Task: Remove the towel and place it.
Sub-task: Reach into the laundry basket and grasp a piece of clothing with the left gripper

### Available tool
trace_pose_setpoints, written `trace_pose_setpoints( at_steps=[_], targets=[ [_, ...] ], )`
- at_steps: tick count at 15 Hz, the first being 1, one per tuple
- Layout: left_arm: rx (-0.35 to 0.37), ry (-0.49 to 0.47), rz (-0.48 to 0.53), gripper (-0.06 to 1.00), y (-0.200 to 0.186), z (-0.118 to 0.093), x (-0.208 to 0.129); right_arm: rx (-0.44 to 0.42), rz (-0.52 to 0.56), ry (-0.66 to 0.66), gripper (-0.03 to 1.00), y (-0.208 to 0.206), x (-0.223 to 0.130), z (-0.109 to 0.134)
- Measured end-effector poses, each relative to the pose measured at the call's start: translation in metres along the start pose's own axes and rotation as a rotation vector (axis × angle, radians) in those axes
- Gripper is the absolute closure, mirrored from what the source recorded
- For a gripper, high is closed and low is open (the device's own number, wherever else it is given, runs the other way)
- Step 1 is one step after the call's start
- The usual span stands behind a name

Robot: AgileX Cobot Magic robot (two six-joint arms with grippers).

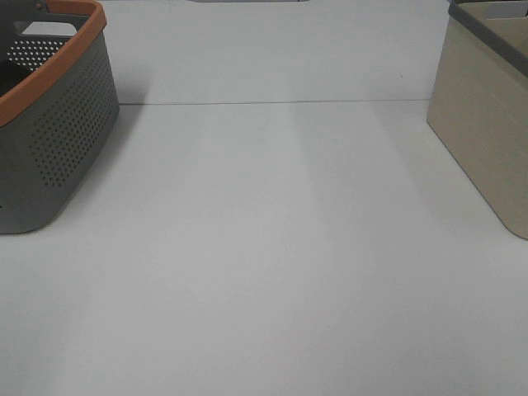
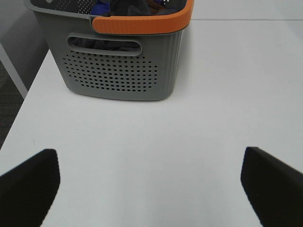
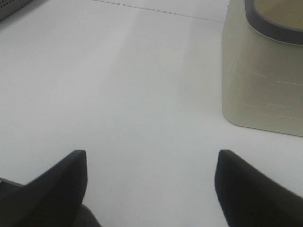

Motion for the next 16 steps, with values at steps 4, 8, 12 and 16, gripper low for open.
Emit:
trace_pose_setpoints(
  at_steps=[4, 8, 12, 16],
  targets=[
    [0.000, 0.000, 0.000, -0.03, 0.0000, 0.0000, 0.0000, 0.000, 0.000, 0.000, 0.23, 0.0000, 0.0000, 0.0000],
    [0.000, 0.000, 0.000, -0.03, 0.0000, 0.0000, 0.0000, 0.000, 0.000, 0.000, 0.23, 0.0000, 0.0000, 0.0000],
    [0.000, 0.000, 0.000, -0.03, 0.0000, 0.0000, 0.0000, 0.000, 0.000, 0.000, 0.23, 0.0000, 0.0000, 0.0000],
    [0.000, 0.000, 0.000, -0.03, 0.0000, 0.0000, 0.0000, 0.000, 0.000, 0.000, 0.23, 0.0000, 0.0000, 0.0000]
  ],
)
Point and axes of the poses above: a point on each arm's last joint axis where the gripper is mounted, y pointing out along that axis toward the gripper, z along the wrist's bending axis when the last joint is at zero, x = y × z, the point moved 7 cm from there along y, pointing out along that axis toward the gripper, and after that the axes turned 10 degrees about y, right-handed, at the moved point
